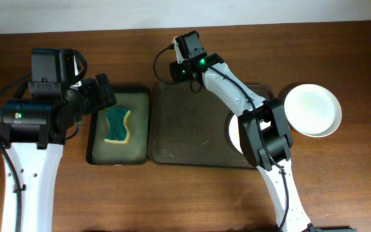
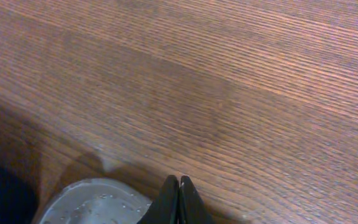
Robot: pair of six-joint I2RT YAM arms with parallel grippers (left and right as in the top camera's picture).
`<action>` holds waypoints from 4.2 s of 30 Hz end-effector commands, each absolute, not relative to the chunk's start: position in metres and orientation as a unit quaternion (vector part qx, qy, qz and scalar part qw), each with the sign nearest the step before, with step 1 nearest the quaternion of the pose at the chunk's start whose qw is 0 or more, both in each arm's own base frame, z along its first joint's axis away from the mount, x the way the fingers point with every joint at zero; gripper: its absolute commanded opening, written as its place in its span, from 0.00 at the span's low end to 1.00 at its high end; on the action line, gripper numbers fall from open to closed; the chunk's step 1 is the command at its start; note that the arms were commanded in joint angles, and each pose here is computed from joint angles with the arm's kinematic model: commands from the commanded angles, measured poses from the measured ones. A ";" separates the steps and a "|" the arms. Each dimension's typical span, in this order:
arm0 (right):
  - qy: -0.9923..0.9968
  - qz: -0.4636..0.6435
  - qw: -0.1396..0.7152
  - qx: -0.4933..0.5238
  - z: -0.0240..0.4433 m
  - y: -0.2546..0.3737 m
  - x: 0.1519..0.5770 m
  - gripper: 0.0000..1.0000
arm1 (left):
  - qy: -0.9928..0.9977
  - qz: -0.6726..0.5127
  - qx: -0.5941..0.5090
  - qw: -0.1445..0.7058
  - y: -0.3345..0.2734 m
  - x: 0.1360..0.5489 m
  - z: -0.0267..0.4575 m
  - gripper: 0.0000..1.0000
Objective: Clean dirty plates on tray and stack at the side
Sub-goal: 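Move the right gripper toward the pink-tinged bowl on the tray, then grip the pink-tinged bowl rim with the right gripper and tilt it up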
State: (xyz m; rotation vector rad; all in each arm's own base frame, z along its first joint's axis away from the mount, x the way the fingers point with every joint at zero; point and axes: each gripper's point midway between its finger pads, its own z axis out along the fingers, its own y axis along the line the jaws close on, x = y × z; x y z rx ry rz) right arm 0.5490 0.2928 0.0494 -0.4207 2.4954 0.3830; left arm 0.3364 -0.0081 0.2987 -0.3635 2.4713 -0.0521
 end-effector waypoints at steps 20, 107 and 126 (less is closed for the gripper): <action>0.947 0.110 0.262 -0.152 0.003 0.291 0.543 0.04 | 0.938 -0.023 -0.132 0.319 -0.010 0.337 0.301 1.00; 0.963 -0.010 0.055 0.265 0.095 -0.044 0.265 0.49 | 0.938 -0.023 -0.132 0.319 -0.010 0.337 0.301 1.00; 0.964 -0.009 0.005 0.265 0.030 -0.045 0.292 0.04 | 0.938 -0.023 -0.132 0.319 -0.010 0.337 0.301 1.00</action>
